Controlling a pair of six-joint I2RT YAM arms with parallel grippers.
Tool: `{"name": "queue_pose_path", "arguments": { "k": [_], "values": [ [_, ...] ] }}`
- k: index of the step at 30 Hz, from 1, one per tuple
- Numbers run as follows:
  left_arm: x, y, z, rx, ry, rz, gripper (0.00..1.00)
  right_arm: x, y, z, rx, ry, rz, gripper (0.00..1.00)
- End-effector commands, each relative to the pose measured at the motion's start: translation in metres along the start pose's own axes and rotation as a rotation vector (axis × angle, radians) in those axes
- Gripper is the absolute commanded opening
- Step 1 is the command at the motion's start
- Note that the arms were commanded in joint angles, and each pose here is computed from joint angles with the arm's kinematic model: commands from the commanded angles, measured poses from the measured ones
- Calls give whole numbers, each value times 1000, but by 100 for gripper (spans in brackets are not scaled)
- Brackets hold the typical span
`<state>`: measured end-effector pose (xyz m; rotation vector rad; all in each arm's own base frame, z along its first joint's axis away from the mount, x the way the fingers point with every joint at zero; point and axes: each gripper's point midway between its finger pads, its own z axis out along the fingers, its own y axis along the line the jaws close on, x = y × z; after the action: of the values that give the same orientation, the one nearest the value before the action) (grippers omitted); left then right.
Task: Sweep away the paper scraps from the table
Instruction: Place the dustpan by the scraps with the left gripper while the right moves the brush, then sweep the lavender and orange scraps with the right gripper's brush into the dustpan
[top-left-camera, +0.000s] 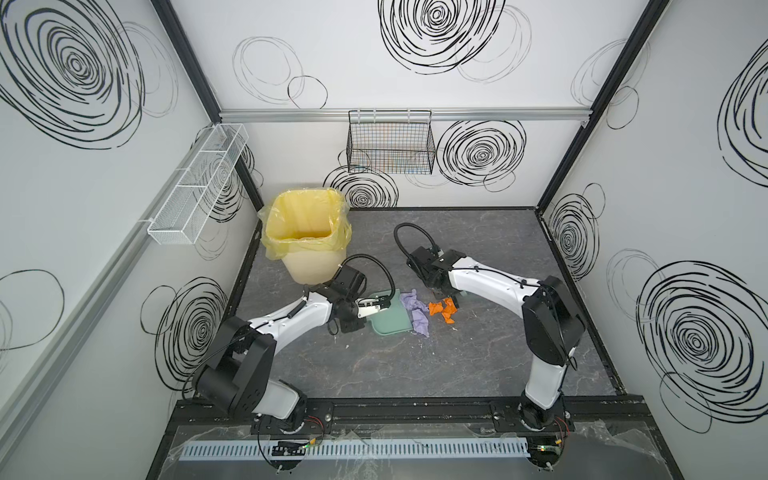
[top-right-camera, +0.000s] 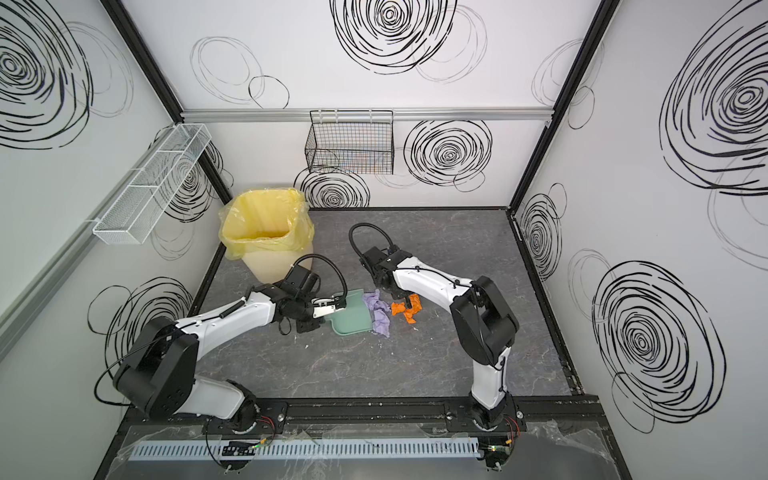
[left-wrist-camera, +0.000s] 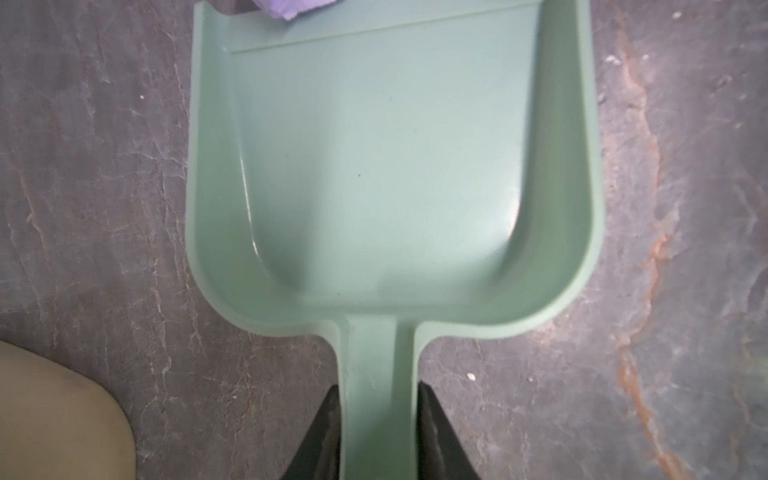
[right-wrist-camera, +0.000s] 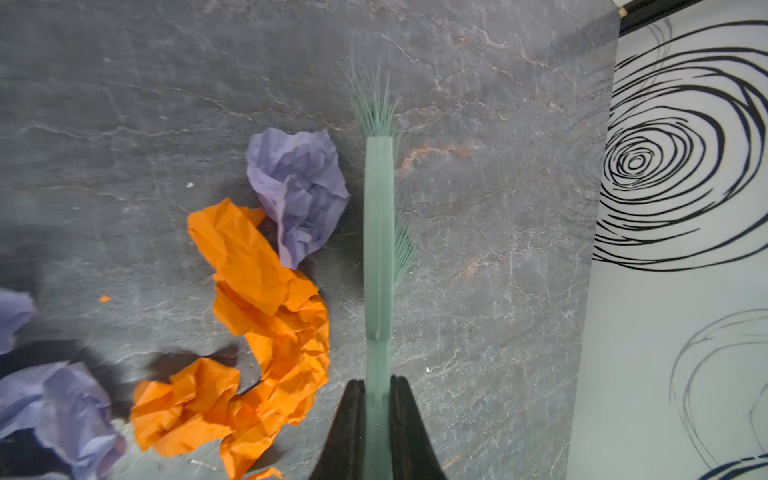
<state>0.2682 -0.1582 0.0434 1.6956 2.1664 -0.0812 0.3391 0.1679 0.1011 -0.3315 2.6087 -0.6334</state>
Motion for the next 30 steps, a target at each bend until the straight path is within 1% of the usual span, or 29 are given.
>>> {"name": "queue_pose_path", "arguments": {
  "k": [1,10,17,23,30],
  "values": [
    [-6,4,3,-9,-3,-1,0,10,21,-5,-64,42,-37,0],
    [-13,2,10,0,-7,-1,0,29,62,-30,-220,42,-118,0],
    [-14,0,14,7,-12,-8,0,37,87,-67,-380,10,-142,0],
    [-16,0,16,9,-15,-11,0,37,99,-102,-496,-36,-136,0],
    [-19,-2,15,17,-27,-19,0,32,94,-127,-573,-87,-91,0]
  ]
}}
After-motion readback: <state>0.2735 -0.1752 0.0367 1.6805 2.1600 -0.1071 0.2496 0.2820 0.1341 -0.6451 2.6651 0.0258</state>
